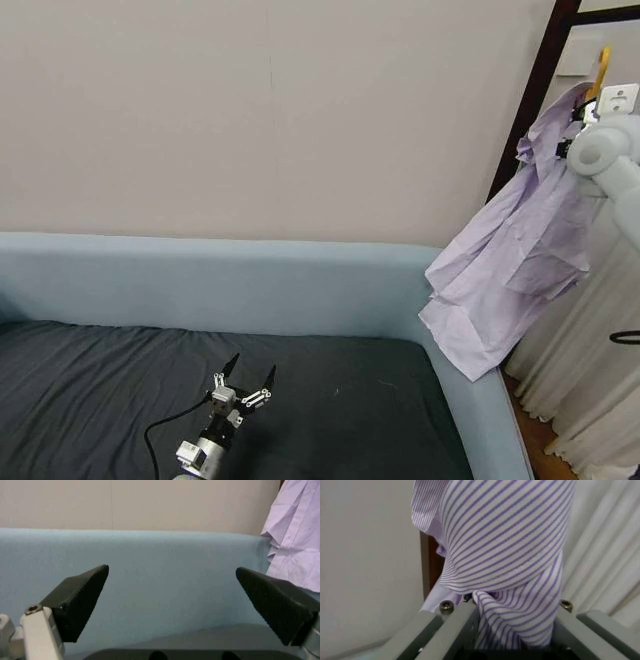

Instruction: Pick up the clothes from the sofa and hang them on the clothes hanger.

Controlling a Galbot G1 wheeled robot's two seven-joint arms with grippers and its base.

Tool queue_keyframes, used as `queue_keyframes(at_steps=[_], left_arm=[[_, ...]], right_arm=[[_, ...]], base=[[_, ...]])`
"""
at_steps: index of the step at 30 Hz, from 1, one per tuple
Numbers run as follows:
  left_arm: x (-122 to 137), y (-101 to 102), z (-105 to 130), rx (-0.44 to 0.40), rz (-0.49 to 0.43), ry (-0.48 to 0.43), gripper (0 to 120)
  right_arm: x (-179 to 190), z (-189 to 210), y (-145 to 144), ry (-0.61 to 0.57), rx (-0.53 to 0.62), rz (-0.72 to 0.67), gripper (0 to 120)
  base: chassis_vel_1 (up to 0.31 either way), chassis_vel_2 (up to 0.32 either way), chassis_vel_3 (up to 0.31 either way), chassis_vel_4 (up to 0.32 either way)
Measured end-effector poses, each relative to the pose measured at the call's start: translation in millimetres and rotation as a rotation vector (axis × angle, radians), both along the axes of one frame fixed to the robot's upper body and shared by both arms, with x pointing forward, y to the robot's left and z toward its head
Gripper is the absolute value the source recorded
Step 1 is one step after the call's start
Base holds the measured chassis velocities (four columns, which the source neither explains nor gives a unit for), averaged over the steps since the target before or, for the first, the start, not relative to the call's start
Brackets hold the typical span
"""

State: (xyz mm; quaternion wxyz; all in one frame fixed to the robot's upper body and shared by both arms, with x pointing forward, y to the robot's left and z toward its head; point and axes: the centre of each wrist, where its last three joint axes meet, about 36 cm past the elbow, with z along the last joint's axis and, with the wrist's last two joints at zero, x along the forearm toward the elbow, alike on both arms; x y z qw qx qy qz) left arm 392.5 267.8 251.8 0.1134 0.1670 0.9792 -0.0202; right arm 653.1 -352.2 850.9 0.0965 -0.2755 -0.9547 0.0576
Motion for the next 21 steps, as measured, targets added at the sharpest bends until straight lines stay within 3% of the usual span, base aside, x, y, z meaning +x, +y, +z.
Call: queue_keyframes(at_steps=[9,12,21], left_arm=[[5.3,4.1,7.2,-0.007,0.01,-0.015,100],[5.3,6.4,6.5,-0.009,0.015,-0.017,100],[8.7,-4.0,13.4,-0.029,0.004,-0.032,100]], right_arm=[[30.7,44.7,18.4,-0.043,0.036,-0.057,2],[33.0,63.3,7.7,-0.074,0.091,-0.089,2],[50.3,63.1,-15.1,-0.095,0.151,-0.111,2]], base=[[0.0,0.0,0.0,0.0],[0.0,0.0,0.0,0.0],[0.0,0.0,0.0,0.0]])
